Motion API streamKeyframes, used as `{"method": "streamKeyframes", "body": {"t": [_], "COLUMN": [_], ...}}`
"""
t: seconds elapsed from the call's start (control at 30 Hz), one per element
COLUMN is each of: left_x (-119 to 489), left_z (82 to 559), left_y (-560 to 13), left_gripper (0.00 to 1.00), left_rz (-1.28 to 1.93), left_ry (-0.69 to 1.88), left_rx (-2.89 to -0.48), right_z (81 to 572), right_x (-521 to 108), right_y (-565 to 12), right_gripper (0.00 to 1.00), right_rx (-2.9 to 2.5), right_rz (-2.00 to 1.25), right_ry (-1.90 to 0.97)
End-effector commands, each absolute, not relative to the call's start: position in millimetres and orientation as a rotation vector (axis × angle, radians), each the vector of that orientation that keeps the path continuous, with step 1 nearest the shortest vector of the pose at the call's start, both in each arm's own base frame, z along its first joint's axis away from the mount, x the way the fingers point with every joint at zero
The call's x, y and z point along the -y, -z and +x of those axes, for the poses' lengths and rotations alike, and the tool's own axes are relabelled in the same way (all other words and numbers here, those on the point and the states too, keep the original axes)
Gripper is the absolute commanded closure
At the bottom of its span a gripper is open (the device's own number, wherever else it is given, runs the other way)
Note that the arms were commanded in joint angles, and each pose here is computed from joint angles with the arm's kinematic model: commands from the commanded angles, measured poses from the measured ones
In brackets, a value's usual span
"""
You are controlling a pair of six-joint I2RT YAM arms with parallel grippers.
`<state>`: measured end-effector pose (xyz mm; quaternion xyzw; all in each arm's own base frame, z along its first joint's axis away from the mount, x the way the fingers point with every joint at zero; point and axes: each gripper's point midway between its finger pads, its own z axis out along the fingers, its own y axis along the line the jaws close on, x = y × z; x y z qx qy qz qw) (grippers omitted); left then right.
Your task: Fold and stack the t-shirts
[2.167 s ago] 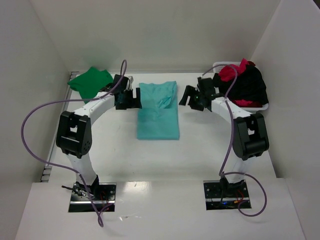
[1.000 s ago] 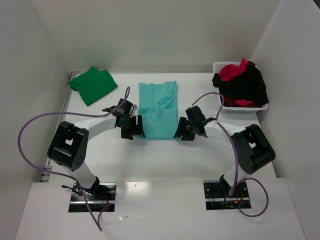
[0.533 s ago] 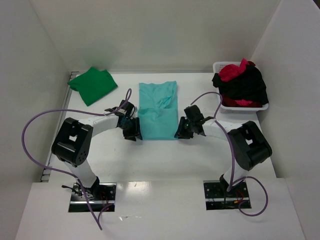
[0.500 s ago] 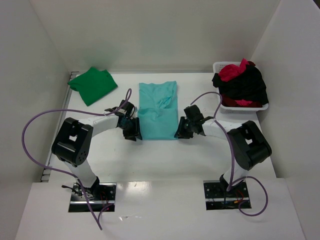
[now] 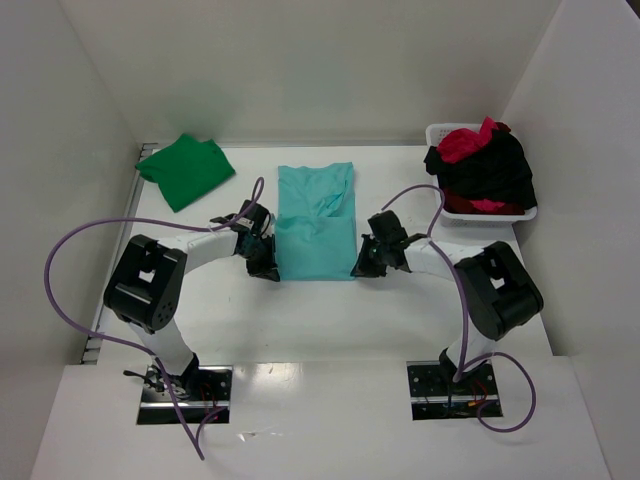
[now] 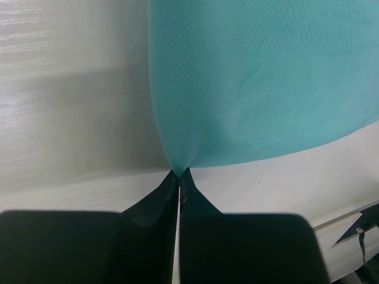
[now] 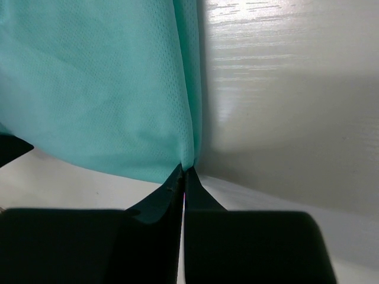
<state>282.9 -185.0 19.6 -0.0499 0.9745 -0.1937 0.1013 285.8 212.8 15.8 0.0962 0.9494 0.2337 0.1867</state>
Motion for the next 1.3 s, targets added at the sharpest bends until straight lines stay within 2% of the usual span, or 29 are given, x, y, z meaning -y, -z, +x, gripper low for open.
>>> {"method": "streamKeyframes", "body": {"t": [0.0,0.2,0.6,0.73,1.0,1.27], "left_x": [182.6,178.7,176.3,175.8,165.3,158.7], "left_z": [286.0,276.0,219.3,208.4,228.2,292.1], "left_y": [-18.0,-25.6,-64.2,-80.8,-143.3,-177.7], "left_gripper": [1.00,1.00,1.00,1.00,1.00,1.00], "left_rz": [-0.153,-0.163,-0.165,-0.178,-0.220,-0.167], "left_ry": [0.545,0.542,0.590,0.608,0.540,0.424], "left_rx": [-2.875,-2.883,-2.919,-2.904,-2.745,-2.615], "right_z": [282.0,269.9,241.4,229.4,242.7,323.1], "right_x": [-212.9,-203.0,-195.9,-194.9,-198.8,-203.9], "right_y": [-25.6,-35.7,-59.5,-83.2,-141.7,-182.1], "right_gripper": [1.00,1.00,1.00,1.00,1.00,1.00], "right_rx": [-2.636,-2.615,-2.637,-2.597,-2.483,-2.332], "right_rz": [0.260,0.264,0.254,0.257,0.263,0.175], "right_ry": [-0.680,-0.667,-0.678,-0.699,-0.747,-0.667]}}
